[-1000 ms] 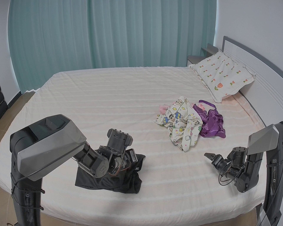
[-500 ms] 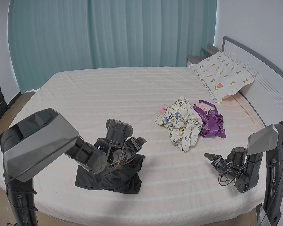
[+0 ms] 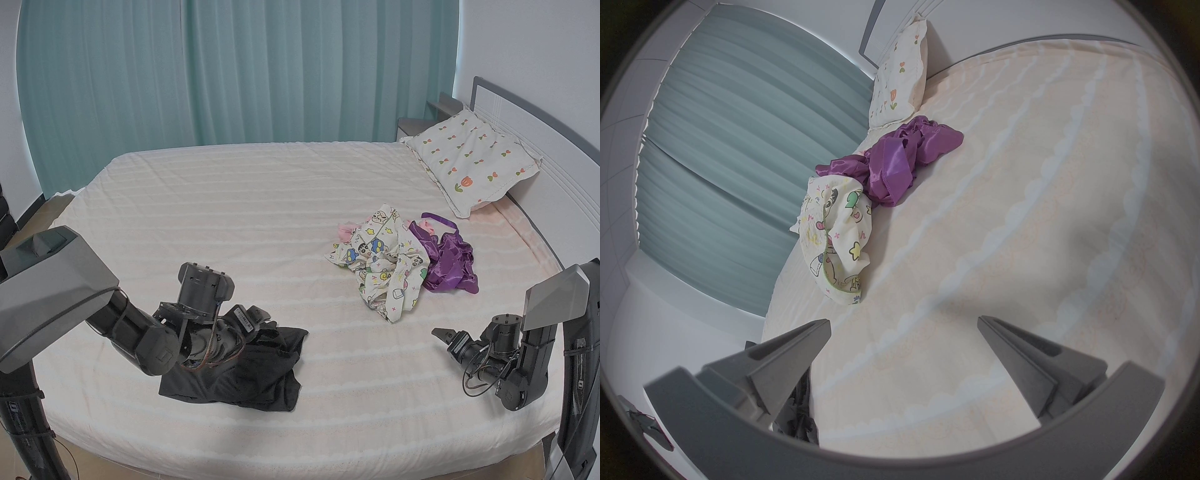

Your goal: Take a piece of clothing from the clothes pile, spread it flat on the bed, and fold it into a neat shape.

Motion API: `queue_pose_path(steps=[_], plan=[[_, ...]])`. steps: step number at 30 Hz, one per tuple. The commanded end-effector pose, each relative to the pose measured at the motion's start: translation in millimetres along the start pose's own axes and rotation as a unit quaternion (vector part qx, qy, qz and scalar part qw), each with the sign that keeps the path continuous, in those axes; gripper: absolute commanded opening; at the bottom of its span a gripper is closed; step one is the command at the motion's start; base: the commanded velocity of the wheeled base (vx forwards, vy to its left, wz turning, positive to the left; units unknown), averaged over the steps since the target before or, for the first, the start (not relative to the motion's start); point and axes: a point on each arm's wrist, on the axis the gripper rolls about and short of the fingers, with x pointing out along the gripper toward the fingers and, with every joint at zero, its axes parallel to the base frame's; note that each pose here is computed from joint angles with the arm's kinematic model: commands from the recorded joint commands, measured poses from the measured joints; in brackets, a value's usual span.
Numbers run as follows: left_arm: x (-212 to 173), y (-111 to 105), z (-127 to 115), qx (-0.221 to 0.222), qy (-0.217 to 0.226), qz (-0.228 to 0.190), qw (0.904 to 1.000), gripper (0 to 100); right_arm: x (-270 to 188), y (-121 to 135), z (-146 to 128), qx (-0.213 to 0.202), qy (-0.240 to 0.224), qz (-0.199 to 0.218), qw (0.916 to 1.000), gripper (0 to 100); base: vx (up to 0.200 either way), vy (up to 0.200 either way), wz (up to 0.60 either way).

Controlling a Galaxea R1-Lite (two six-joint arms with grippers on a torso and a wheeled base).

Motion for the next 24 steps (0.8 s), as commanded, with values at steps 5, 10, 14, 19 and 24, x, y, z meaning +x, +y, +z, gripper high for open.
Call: queue_pose_path(steps=[5,10,14,19,24], plan=[[-7.1,39.3,-2.7,-0.02,0.006,0.063,0.9978,100,-0.5,3.0,-2.7,-0.004,0.001,0.006,1.0,100,-0.08,0.0,0.0],[-8.3,52.9,-11.7,-0.021,0.017,0.089,0.9957,100,-0.1,4.3,-5.1,-0.006,0.003,0.006,1.0,100,-0.16,0.0,0.0],[-6.8,59.0,-10.4,-0.026,0.017,0.099,0.9946,100,0.3,3.9,-4.8,-0.006,0.002,0.006,1.0,100,0.0,0.0,0.0],[-6.5,62.3,-5.5,-0.04,0.011,0.103,0.9938,100,0.6,5.0,-5.7,-0.006,0.004,0.008,0.9999,100,0.0,0.0,0.0],[-8.0,61.5,-5.0,-0.043,0.01,0.1,0.994,100,0.4,5.7,-7.0,-0.008,0.006,0.009,0.9999,100,0.0,0.0,0.0]])
